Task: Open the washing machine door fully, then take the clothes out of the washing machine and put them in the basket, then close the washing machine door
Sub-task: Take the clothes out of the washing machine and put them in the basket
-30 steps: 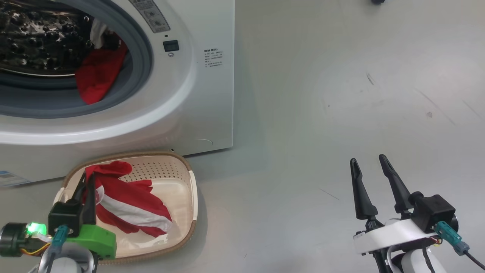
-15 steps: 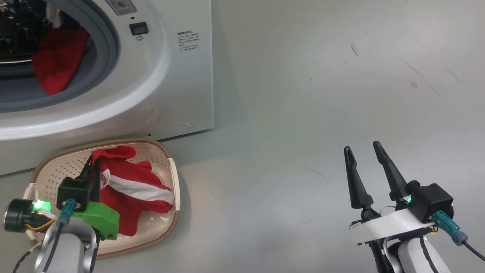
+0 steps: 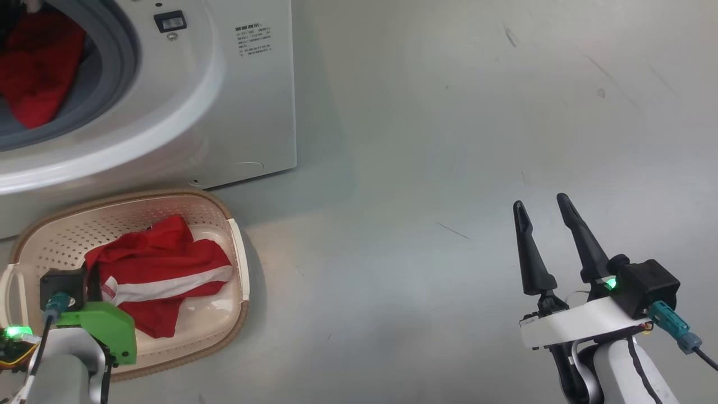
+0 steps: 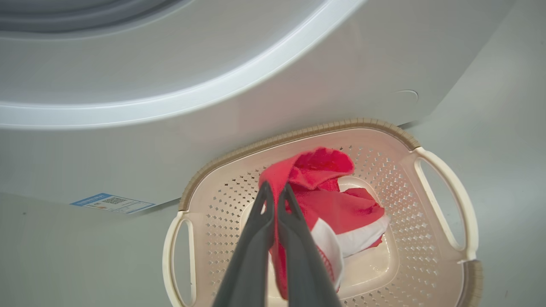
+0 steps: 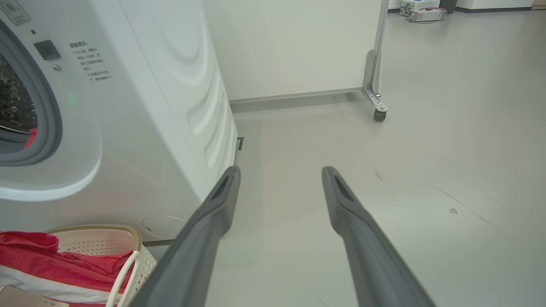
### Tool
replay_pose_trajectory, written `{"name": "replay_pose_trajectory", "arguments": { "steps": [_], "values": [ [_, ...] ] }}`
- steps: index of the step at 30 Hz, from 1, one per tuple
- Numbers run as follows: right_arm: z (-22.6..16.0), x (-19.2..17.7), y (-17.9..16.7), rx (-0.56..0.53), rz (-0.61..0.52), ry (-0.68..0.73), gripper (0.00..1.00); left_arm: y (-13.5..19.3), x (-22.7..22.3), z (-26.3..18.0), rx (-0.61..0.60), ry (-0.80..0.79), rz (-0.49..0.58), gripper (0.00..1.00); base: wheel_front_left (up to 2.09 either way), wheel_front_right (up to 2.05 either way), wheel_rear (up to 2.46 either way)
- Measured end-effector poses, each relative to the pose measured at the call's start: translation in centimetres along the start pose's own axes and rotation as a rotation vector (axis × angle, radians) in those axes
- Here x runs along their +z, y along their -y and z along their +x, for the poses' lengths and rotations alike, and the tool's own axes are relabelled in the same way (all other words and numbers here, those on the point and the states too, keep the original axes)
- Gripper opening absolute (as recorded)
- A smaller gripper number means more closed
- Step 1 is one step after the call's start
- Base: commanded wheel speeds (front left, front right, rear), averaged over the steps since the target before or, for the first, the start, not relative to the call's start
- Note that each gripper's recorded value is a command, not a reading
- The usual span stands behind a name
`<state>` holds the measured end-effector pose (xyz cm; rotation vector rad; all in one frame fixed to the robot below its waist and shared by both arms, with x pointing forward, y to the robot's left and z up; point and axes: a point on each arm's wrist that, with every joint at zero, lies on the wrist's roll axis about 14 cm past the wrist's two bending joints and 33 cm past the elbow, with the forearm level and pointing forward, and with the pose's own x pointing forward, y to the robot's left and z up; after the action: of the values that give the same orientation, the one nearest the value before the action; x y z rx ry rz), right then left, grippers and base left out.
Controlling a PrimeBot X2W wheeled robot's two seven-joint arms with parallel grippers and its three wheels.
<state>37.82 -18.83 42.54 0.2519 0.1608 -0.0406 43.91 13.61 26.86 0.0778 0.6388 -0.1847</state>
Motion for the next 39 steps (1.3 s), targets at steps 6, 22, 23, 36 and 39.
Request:
{"name": "replay_pose_trajectory", "arguments": {
  "steps": [6, 22, 23, 36, 39],
  "values": [
    [0.4, -0.4, 0.7, -0.018, -0.008, -0.01, 1.0, -0.8, -1.4, 1.1, 0.05, -0.07, -0.085, 0.0, 0.0, 0.0, 0.0],
    [1.1, -0.4, 0.1, 0.003, -0.016, -0.008, 1.0, -2.0, -2.7, 1.2, 0.106, -0.126, -0.116, 1.0, 0.0, 0.0, 0.0],
    [1.1, -0.4, 0.1, 0.005, -0.016, -0.007, 1.0, -1.9, -2.5, 1.1, 0.105, -0.117, -0.114, 1.0, 0.0, 0.0, 0.0],
    [0.6, 1.8, -0.4, 0.019, -0.014, 0.058, 1.0, 0.3, 4.4, 0.3, 0.015, 0.116, -0.092, 1.0, 0.0, 0.0, 0.0],
    [0.5, 2.5, -0.6, 0.027, -0.012, 0.081, 1.0, 0.5, 5.8, -0.3, 0.001, 0.155, -0.07, 1.0, 0.0, 0.0, 0.0]
  ]
}}
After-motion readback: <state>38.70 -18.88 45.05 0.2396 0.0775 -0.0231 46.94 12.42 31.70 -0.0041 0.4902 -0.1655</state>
